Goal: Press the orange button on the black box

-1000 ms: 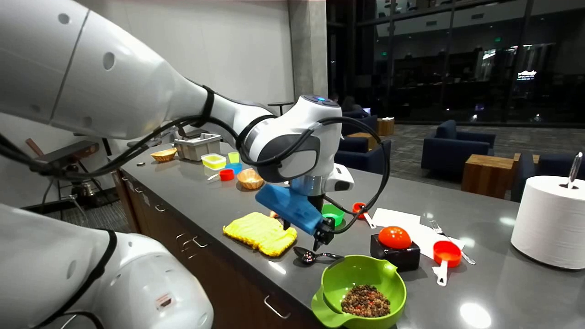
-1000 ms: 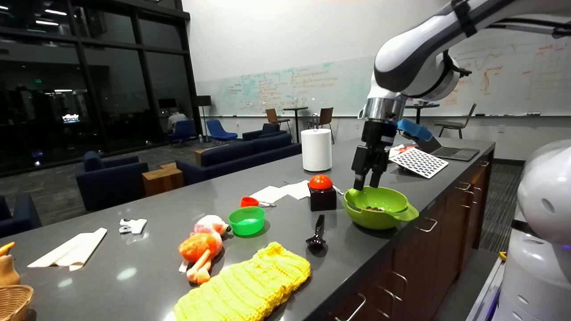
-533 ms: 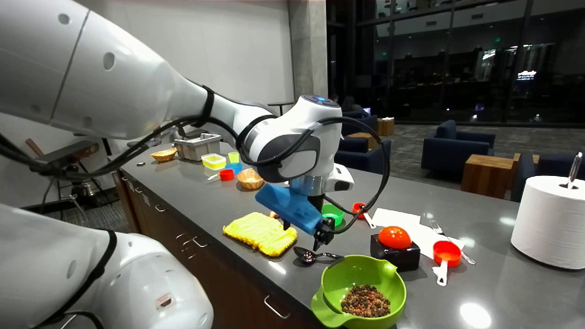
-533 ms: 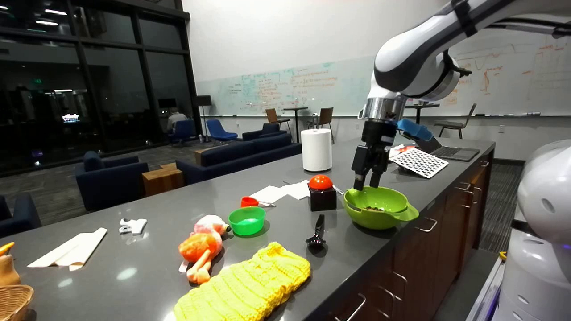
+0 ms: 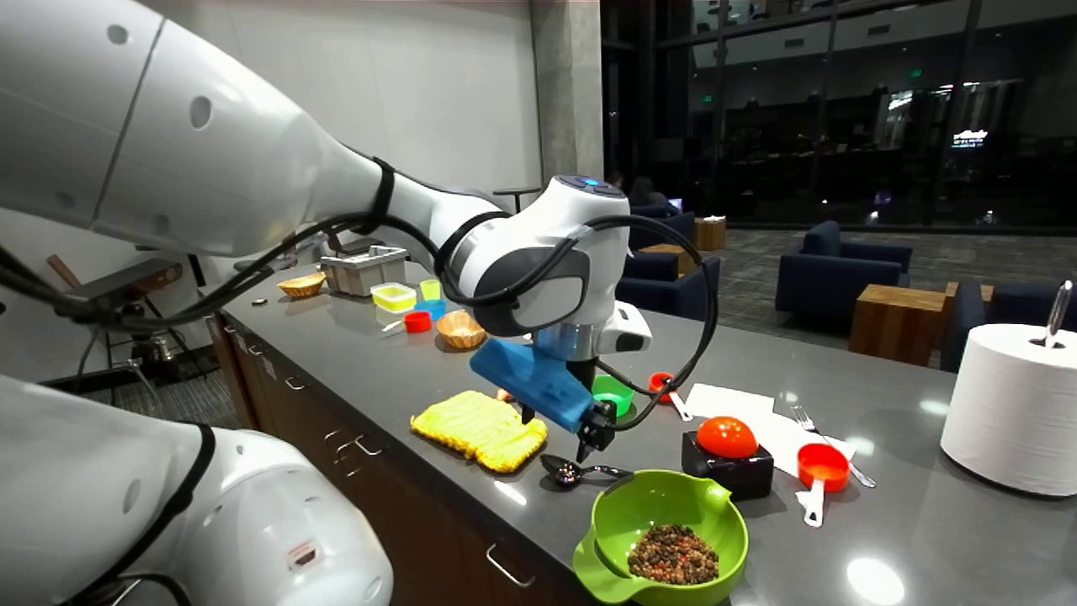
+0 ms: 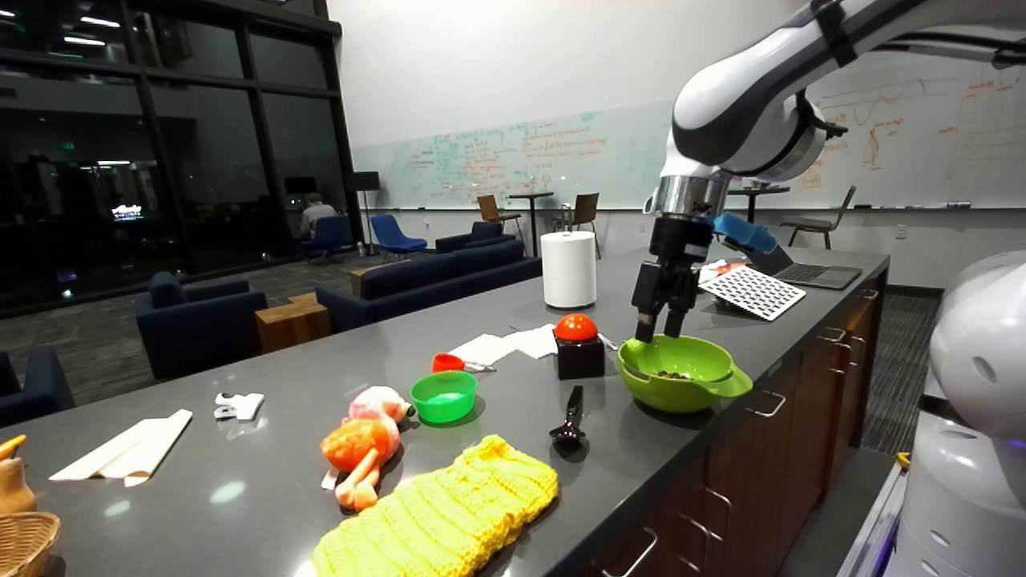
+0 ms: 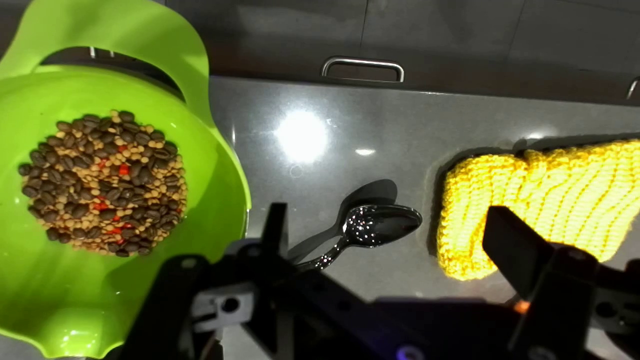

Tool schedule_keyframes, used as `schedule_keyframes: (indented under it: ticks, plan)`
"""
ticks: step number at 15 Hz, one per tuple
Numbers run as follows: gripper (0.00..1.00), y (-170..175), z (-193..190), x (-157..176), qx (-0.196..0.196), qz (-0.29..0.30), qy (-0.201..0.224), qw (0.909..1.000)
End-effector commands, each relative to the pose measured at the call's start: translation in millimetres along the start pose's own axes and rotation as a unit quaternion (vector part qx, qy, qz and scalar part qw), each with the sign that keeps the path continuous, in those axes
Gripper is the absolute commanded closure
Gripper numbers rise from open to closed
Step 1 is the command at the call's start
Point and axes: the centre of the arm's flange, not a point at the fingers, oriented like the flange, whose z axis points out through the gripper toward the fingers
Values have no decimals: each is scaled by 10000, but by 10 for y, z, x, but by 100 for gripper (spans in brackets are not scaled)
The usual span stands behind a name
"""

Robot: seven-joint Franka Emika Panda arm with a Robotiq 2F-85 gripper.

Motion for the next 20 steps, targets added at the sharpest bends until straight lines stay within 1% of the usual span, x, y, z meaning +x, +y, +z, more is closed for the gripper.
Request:
schedule_keyframes:
  ticks: [1, 5, 10, 12, 13, 16, 20]
  plan:
    - [0, 16, -34, 110, -207, 37, 86, 9997]
    - [0, 41, -90, 436, -812, -105, 406, 9958]
    - [0, 32, 45, 917, -1228, -432, 658, 9893]
    - [0, 49, 79, 1166, -1446, -420, 704, 9861]
    - [0, -6, 36, 825, -1209, -473, 734, 9888]
    - [0, 16, 124, 1051, -1297, -471, 677, 9881]
    - [0, 32, 131, 1086, -1305, -460, 668, 9881]
